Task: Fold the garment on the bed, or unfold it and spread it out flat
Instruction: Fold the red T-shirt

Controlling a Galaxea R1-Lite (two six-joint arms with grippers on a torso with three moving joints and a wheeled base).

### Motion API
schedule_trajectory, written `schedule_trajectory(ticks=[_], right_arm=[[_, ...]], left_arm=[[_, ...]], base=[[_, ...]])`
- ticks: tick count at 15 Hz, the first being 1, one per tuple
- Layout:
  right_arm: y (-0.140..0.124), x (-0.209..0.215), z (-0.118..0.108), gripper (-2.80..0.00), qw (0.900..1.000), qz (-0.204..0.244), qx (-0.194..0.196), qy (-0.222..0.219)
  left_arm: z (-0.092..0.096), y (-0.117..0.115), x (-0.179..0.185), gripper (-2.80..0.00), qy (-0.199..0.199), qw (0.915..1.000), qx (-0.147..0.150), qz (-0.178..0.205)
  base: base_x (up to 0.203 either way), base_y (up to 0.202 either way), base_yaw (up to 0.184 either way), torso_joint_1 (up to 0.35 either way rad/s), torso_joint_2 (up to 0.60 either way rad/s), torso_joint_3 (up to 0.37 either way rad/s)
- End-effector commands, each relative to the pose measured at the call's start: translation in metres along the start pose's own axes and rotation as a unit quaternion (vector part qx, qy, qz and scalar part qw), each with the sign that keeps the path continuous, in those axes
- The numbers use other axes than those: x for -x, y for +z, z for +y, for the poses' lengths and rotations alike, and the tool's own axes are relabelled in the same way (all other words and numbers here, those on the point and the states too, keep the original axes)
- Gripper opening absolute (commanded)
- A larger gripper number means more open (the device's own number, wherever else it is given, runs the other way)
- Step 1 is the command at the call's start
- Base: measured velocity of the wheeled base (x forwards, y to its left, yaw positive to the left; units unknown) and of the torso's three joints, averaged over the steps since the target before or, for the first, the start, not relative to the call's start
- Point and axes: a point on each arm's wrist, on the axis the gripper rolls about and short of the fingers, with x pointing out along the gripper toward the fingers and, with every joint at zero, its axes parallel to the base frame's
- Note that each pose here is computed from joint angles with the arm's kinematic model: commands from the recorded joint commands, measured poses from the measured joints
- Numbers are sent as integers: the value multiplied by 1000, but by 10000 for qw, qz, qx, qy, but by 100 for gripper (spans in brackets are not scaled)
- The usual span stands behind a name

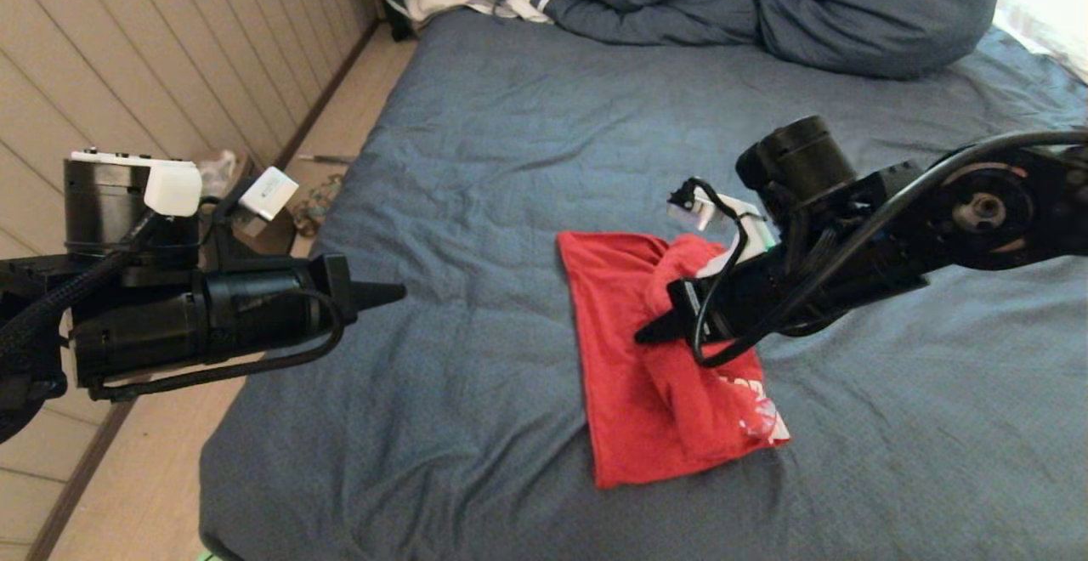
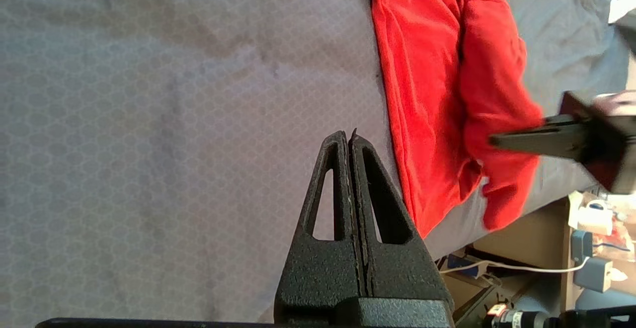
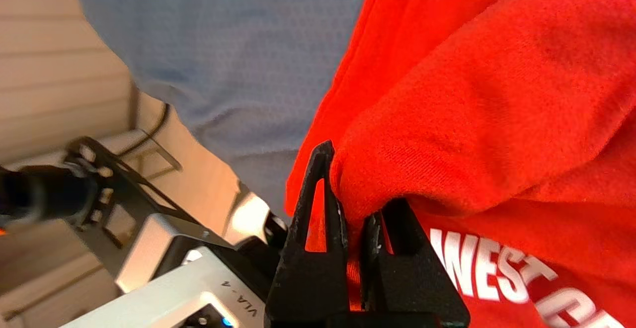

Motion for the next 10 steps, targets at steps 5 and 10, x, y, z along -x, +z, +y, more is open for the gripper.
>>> schedule_trajectory(ticks=[5, 10], right_arm=[[-5, -30, 15, -280, 9991, 313, 200, -185], [-4, -22, 21, 0, 9991, 210, 322, -184]], left_arm=[[-1, -3, -3, -280, -45, 10000, 17, 79], [-2, -5, -3, -280, -58, 9999, 13, 103]], base=[[0, 0, 0, 0, 0, 0], [0, 0, 0, 0, 0, 0]])
